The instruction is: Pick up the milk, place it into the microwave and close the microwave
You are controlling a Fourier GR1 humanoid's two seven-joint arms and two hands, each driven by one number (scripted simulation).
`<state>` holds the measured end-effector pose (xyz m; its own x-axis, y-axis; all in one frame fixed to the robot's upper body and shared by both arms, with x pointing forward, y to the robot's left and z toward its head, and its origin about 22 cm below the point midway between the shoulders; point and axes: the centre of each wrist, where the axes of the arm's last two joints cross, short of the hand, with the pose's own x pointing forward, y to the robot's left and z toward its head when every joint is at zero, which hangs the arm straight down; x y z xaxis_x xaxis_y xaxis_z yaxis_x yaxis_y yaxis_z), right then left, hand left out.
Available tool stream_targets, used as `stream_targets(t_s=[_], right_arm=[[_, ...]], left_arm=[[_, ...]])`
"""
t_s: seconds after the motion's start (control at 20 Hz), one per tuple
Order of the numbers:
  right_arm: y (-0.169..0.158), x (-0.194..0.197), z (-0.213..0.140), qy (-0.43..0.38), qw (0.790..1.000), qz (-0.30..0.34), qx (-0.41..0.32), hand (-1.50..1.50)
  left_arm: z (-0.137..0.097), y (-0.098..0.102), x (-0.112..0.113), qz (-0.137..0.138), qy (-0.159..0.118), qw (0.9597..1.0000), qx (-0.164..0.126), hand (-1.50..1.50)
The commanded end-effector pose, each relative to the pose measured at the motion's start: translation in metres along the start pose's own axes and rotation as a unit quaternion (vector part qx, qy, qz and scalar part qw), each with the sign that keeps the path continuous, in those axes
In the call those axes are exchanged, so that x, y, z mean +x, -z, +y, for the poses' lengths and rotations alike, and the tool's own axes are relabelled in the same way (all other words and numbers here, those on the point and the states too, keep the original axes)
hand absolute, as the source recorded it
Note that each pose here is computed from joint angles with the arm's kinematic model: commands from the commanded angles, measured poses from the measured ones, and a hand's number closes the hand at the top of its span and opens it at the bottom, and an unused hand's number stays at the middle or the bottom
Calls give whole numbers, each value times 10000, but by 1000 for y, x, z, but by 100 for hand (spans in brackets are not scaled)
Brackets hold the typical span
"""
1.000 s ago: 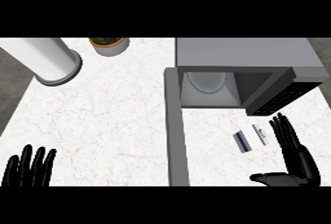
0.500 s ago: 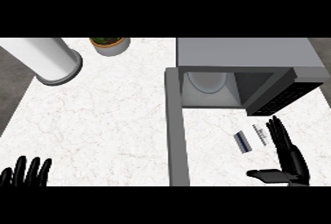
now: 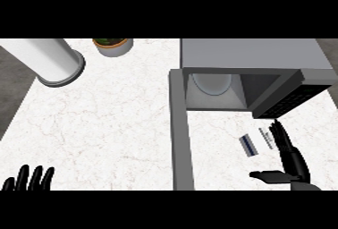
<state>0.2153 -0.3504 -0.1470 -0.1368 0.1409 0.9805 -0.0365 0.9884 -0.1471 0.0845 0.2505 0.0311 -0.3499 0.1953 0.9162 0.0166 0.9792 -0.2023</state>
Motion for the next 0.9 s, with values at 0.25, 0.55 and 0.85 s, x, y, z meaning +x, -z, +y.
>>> stream_targets(t_s=[0.25,0.55,0.85], right_arm=[[18,-3,11,306,9977,-544,254,-150],[15,-4,3,321,9975,-540,318,-150],[27,-8,37,401,9977,-548,41,-150]], left_arm=[[-2,-8,7,3,-35,10000,59,-150],[10,-13,-4,20,-30,10000,-18,-150],[-1,-11,9,23,-7,10000,0,-150]])
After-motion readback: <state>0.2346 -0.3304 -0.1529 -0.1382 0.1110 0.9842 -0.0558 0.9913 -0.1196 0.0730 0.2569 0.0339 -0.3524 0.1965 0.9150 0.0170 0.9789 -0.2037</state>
